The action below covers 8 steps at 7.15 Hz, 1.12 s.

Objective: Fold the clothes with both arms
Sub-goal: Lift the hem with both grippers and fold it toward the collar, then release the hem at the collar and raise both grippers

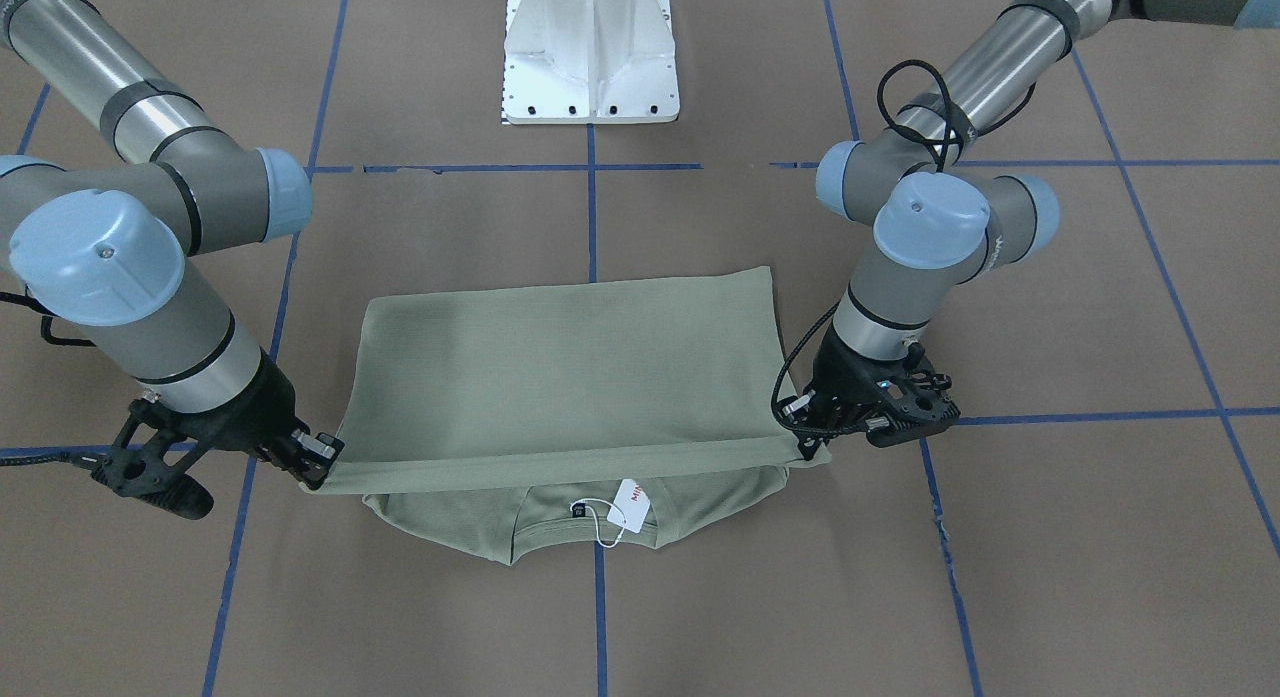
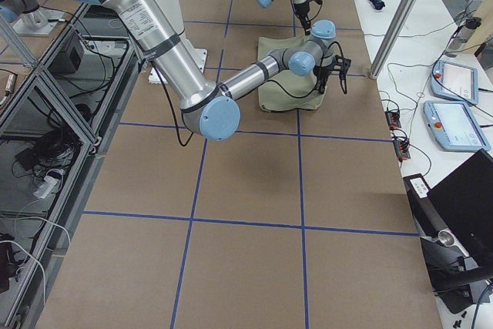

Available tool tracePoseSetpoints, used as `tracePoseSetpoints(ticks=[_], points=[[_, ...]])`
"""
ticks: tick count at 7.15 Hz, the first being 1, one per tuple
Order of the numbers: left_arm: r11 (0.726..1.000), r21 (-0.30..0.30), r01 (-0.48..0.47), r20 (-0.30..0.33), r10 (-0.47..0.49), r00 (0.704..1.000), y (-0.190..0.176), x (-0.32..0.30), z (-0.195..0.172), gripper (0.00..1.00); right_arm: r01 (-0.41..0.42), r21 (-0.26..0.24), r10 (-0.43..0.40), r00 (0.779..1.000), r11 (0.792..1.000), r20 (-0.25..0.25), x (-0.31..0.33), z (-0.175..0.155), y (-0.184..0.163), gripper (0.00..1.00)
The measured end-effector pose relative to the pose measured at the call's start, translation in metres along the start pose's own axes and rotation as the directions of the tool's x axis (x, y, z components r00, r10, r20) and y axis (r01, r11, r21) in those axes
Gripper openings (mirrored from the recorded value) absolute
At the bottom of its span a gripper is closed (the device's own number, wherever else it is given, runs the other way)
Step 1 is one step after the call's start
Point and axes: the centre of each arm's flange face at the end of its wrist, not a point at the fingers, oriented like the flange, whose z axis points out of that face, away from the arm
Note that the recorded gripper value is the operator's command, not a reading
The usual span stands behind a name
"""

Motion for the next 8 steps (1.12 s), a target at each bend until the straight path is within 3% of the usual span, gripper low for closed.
tracePoseSetpoints(ticks=[5, 6, 7, 8], points=[[1.000, 0.021, 0.016, 0.012, -0.016, 1.000, -0.023, 0.005, 0.002, 0.00, 0.018, 0.016, -0.019, 0.999, 1.000, 0.031, -0.001, 0.027, -0.015, 0.00], [1.000, 0.021, 0.016, 0.015, -0.017, 1.000, -0.024, 0.005, 0.003, 0.06, 0.019, 0.017, -0.020, 0.999, 1.000, 0.033, -0.001, 0.027, -0.016, 0.00], [1.000, 0.020, 0.017, 0.016, -0.017, 1.000, -0.024, 0.006, 0.004, 0.82, 0.020, 0.017, -0.021, 0.999, 1.000, 0.035, -0.001, 0.027, -0.016, 0.54], [1.000, 0.020, 0.012, 0.018, -0.013, 1.000, -0.025, 0.006, 0.005, 1.00, 0.022, 0.019, -0.022, 0.999, 1.000, 0.038, -0.002, 0.027, -0.016, 1.00]])
